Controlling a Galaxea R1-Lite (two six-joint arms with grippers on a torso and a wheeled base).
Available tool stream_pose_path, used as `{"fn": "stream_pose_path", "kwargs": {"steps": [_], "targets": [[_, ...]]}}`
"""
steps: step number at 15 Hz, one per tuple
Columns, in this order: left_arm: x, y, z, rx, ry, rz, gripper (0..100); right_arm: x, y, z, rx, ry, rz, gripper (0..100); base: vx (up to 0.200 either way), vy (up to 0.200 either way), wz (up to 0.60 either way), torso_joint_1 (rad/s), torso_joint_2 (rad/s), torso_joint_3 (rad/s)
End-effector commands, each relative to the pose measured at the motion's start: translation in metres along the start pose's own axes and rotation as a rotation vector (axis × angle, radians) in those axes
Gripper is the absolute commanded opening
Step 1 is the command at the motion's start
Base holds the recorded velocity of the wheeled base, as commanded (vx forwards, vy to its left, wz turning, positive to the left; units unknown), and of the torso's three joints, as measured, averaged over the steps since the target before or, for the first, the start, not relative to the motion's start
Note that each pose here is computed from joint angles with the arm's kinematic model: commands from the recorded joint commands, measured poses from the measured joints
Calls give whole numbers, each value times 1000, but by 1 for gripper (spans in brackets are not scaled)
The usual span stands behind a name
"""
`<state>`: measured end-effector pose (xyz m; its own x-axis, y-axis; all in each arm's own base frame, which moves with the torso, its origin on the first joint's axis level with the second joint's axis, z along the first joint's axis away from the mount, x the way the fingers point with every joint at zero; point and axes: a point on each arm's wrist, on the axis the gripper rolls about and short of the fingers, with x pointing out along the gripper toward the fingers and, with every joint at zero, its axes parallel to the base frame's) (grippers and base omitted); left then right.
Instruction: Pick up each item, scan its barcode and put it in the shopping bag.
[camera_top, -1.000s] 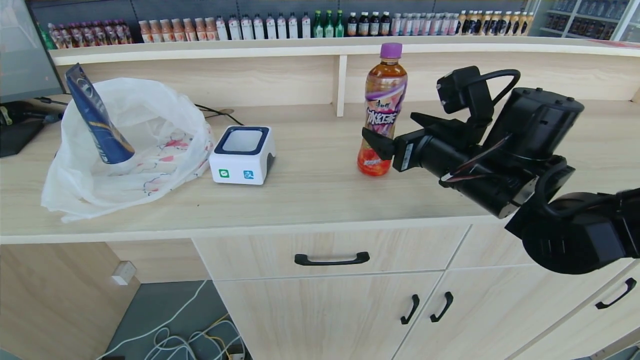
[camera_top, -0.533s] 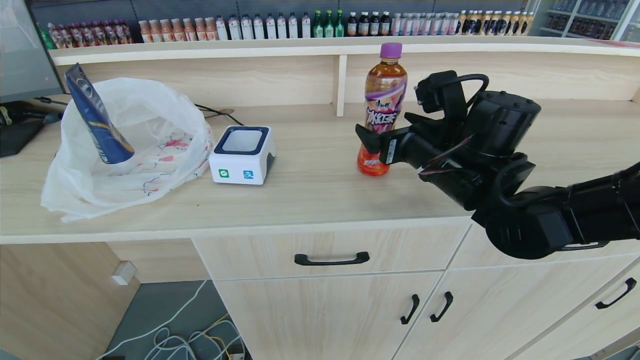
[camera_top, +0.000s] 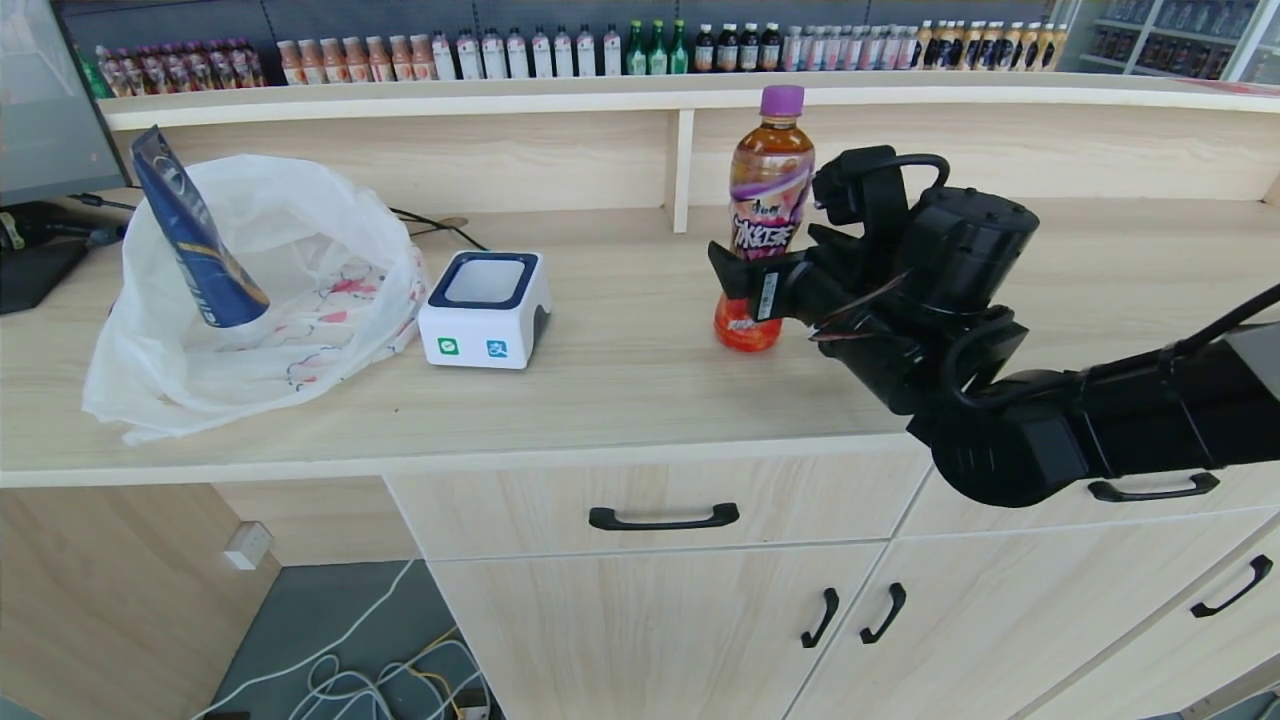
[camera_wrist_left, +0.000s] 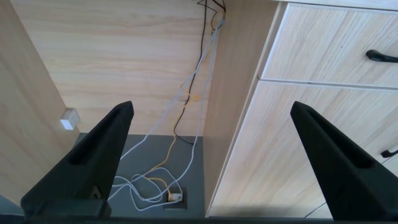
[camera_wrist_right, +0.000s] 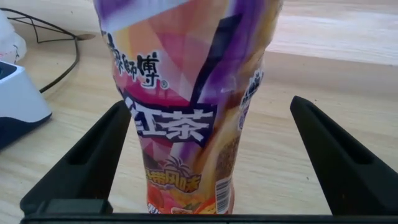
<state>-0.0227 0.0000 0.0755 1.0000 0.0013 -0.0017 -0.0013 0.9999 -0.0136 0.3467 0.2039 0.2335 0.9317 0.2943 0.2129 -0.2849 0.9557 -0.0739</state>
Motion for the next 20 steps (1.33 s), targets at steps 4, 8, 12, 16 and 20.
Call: {"fn": "stream_pose_path", "kwargs": {"steps": [4,8,12,16,20], "targets": [[0,0,0,0,0,0,100,4,13,-6,1,6,17,100,0,0,0,0,0,0],[0,0,0,0,0,2,100,4,13,-6,6,6,-9,100,0,0,0,0,0,0],[0,0,0,0,0,0,100,10,14,-5,9,-9,-13,100,0,0,0,0,0,0],[0,0,0,0,0,0,100,12,15,-5,10,-14,-12,100,0,0,0,0,0,0],[0,0,0,0,0,2,100,13,15,-1,15,-28,-12,0,0,0,0,0,0,0]]}}
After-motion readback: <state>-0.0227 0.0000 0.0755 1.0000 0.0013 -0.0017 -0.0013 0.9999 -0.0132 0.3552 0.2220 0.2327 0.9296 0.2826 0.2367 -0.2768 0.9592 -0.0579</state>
